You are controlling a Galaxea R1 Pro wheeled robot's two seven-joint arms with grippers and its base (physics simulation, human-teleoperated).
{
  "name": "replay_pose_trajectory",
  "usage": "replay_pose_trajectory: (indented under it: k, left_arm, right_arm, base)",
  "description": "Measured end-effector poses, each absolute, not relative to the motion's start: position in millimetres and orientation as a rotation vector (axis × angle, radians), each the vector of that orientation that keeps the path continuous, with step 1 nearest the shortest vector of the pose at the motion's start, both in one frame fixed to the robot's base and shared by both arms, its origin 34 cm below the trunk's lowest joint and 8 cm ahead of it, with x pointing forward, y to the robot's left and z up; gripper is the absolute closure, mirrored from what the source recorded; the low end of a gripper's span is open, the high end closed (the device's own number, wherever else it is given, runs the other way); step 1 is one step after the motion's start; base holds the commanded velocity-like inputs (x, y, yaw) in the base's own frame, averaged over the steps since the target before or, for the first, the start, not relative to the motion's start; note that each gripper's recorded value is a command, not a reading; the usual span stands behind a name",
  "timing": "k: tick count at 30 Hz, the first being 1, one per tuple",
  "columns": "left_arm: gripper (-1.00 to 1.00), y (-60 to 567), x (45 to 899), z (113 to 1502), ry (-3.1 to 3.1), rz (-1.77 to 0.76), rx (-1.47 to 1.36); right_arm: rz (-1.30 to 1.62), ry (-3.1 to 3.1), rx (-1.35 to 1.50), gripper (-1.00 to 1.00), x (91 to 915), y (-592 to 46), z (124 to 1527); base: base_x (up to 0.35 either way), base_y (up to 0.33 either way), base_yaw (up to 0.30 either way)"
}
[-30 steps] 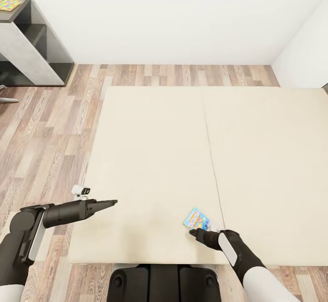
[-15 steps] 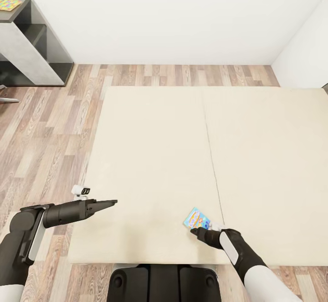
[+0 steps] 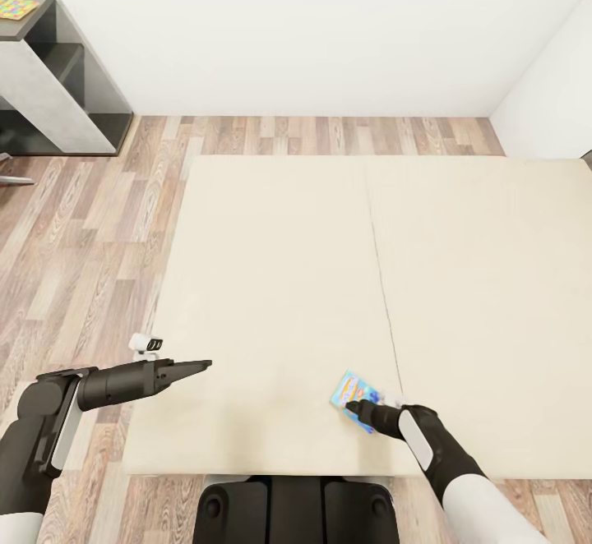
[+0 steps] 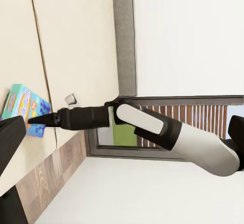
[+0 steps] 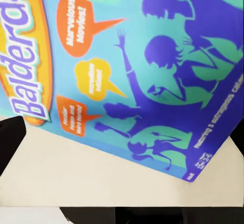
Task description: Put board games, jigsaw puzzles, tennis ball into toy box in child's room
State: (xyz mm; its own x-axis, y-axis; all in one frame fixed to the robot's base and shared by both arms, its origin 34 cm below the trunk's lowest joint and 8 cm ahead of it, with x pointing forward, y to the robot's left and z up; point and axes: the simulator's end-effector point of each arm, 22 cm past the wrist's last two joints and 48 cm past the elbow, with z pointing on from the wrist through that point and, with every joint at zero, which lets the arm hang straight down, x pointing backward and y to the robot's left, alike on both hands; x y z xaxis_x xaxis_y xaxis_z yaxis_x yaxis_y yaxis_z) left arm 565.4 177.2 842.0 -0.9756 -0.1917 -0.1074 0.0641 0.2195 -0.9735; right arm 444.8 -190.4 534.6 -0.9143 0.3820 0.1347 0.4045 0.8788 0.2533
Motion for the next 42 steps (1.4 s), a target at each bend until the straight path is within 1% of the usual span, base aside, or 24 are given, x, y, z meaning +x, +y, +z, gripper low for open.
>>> replay_pose_trajectory:
  k: [22, 42]
  left_arm:
    - [-1.00, 177.7, 565.4, 841.9, 2.286, -1.839, -0.122]
    - [-1.00, 178.0, 564.9, 840.8, 2.288, -1.840, -0.126]
  right_arm:
    - [-0.410, -3.001, -0.647, -1.00, 460.9, -210.3, 536.6]
    - [-0.452, -3.029, -0.641, -1.00, 480.9, -197.3, 542.1]
  base:
    - [0.000, 0.000, 0.000]
    - [0.000, 0.000, 0.000]
